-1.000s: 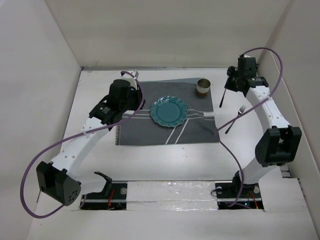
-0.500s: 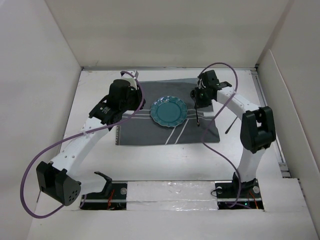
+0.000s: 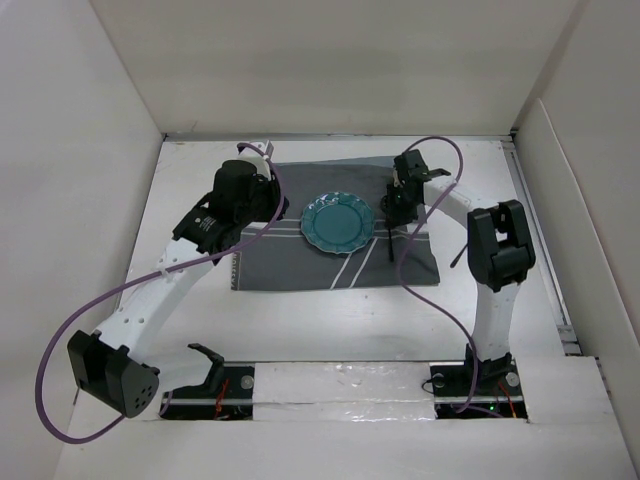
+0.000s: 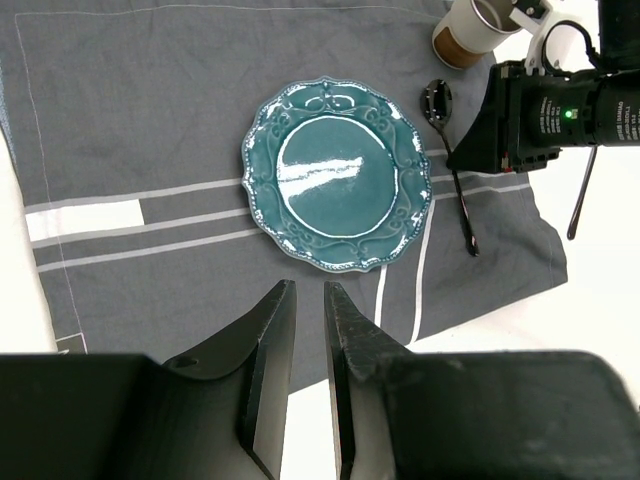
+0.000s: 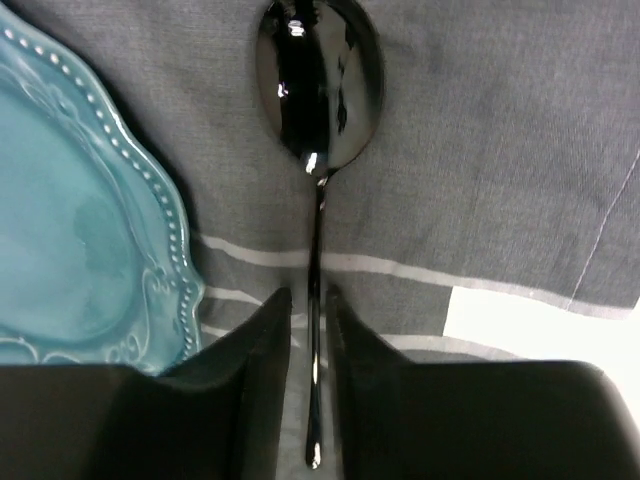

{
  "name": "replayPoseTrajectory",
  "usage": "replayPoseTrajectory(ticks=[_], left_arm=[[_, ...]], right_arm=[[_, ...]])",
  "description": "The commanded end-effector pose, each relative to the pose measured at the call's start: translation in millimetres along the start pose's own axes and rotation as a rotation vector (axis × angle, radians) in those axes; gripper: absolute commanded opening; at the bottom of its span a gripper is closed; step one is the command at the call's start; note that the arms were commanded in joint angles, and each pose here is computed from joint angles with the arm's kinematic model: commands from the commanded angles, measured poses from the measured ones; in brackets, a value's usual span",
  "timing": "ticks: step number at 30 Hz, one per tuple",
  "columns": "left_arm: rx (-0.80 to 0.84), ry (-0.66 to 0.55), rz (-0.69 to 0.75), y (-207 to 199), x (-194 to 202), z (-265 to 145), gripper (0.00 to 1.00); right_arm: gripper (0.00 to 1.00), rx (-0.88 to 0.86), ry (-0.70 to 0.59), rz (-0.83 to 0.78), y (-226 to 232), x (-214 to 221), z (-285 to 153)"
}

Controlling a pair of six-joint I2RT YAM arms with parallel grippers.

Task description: Set the dinner table for one person

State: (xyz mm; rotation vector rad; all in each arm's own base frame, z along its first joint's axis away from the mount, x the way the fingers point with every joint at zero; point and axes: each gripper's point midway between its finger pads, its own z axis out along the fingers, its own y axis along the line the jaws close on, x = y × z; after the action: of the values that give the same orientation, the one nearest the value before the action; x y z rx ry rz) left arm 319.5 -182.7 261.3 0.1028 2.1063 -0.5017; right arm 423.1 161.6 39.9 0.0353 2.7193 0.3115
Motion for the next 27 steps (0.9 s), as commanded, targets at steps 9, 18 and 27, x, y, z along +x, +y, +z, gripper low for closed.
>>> replayPoseTrajectory(ticks=[9, 18, 27], left_arm=[[0.019, -0.039, 0.011, -5.5, -11.9, -8.5, 0.16], [0.041, -0.012, 0.002, -4.6, 5.3, -14.5, 0.14], [0.057, 0.001, 0.004, -5.9, 11.5, -14.5, 0.14]], right_arm=[[0.33, -0.024, -0.220, 0.082, -9.9, -54.1, -82.7], [0.01, 0.307, -0.278, 0.491, -182.5, 24.3, -111.0], [0.47, 0.368, -0.219, 0.518, -228.1, 40.9, -97.3]])
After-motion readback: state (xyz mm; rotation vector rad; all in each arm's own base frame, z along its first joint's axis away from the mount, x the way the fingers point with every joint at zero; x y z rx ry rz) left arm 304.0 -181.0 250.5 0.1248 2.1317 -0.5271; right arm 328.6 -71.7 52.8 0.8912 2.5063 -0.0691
